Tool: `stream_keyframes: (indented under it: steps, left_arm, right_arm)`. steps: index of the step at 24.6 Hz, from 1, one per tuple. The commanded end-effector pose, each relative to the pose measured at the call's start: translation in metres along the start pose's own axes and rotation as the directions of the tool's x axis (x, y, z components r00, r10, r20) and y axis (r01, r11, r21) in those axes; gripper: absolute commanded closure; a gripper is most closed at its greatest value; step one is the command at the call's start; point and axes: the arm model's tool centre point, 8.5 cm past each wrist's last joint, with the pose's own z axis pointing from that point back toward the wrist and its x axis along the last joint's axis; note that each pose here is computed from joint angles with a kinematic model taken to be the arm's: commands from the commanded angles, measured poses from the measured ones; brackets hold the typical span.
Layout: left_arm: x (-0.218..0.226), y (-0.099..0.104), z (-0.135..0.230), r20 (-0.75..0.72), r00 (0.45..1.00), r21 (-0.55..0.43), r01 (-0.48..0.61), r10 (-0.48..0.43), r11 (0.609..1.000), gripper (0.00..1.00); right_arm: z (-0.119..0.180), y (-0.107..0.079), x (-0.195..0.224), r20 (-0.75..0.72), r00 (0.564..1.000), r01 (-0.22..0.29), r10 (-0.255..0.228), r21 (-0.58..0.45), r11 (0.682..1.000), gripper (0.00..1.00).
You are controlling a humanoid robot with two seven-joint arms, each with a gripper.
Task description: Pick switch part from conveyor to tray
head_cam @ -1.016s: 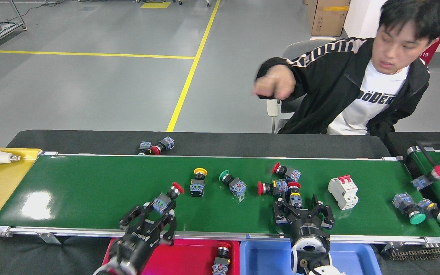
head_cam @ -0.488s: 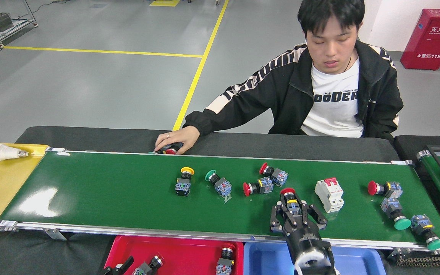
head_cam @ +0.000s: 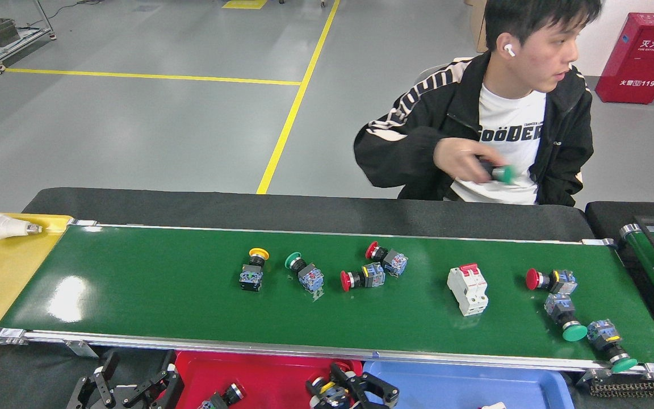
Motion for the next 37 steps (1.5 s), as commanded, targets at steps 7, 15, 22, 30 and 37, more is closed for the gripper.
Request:
stream_keyframes:
  steps: [7, 15, 22, 30, 37]
  left_arm:
    - [0.046, 0.014, -0.093, 0.003, 0.998, -0.013, 0.055, -0.055, 0.998, 0.0]
    - [0.036, 0.008, -0.126, -0.009, 0.998, -0.054, 0.066, -0.067, 0.996, 0.0]
    - [0.001, 0.005, -0.155, -0.015, 0.995, -0.084, 0.097, -0.099, 0.992, 0.58]
    - [-0.003, 0.003, -0.158, 0.029, 0.997, -0.094, 0.07, -0.068, 0.993, 0.97]
    - [0.002, 0.012, -0.072, 0.12, 0.991, 0.034, 0.056, -0.06, 0.998, 0.95]
  right_arm:
    - [0.001, -0.055, -0.093, -0.417, 0.906, -0.002, -0.074, -0.178, 0.984, 0.01]
    - [0.077, -0.044, -0.179, -0.561, 0.827, -0.087, -0.037, -0.193, 0.977, 0.01]
    - [0.118, -0.022, -0.188, -0.551, 0.833, -0.077, -0.051, -0.207, 0.975, 0.01]
    - [0.041, -0.047, -0.156, -0.549, 0.834, -0.078, -0.053, -0.213, 0.974, 0.03]
    - [-0.074, -0.042, -0.114, -0.545, 0.838, -0.105, 0.038, -0.091, 0.99, 0.03]
